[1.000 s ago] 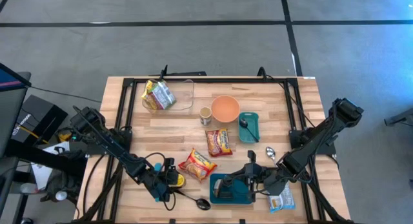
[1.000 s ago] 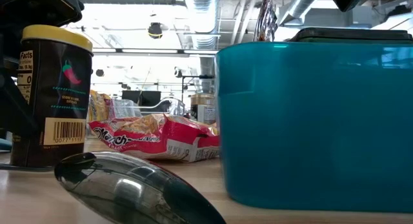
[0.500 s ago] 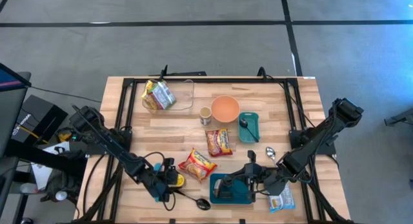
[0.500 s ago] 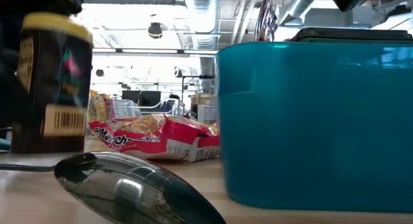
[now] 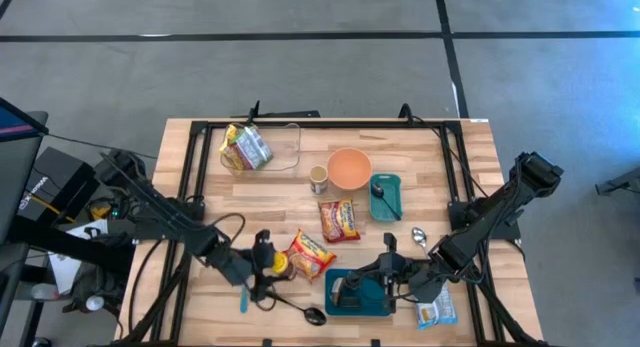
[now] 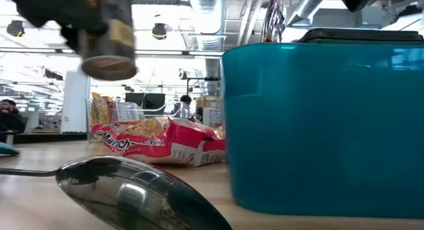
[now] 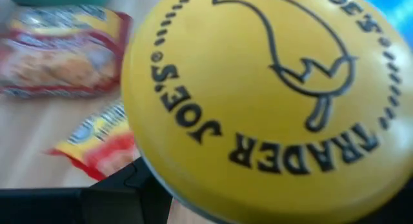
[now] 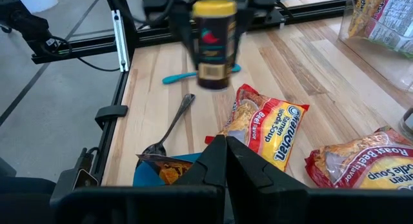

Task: Pick & Place Food Item
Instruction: Put the yellow seasoning bottle into the blue bin

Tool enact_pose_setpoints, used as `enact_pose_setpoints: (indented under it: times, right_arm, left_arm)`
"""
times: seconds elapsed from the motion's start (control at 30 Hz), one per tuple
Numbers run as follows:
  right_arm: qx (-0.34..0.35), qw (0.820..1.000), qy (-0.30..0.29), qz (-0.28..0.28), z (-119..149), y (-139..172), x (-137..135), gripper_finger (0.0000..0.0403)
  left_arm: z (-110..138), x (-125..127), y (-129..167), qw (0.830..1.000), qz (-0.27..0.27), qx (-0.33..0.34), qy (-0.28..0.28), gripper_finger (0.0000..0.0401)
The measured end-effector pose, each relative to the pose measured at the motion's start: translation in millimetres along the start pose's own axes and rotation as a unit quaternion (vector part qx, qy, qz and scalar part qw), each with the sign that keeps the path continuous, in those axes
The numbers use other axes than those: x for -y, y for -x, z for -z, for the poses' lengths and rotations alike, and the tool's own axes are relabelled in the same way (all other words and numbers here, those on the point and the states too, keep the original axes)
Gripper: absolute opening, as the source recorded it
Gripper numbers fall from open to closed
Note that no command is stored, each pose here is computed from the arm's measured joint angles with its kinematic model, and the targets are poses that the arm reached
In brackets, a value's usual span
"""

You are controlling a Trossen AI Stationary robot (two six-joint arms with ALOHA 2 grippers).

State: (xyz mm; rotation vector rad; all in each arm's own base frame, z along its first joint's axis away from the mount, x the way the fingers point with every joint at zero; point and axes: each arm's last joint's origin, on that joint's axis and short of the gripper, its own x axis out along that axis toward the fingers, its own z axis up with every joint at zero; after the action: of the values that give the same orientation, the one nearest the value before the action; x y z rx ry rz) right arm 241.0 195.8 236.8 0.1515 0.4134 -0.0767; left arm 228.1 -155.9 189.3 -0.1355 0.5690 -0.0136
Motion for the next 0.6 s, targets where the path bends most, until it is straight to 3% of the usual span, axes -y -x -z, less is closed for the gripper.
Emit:
enact_pose_setpoints:
  times: [0.33, 0.6]
  right_arm:
    - [0.003, 1.000, -0.010, 0.019, -5, -8, 9, 0.0001]
    - [0.008, 0.998, -0.024, 0.053, -13, -21, 27, 0.0001]
  left_arm:
    - [-23, -33, -12, 1.000, -0.006, 0.015, 0.010, 0.0218]
    - [-39, -39, -15, 0.997, 0.037, 0.061, -0.004, 0.0218]
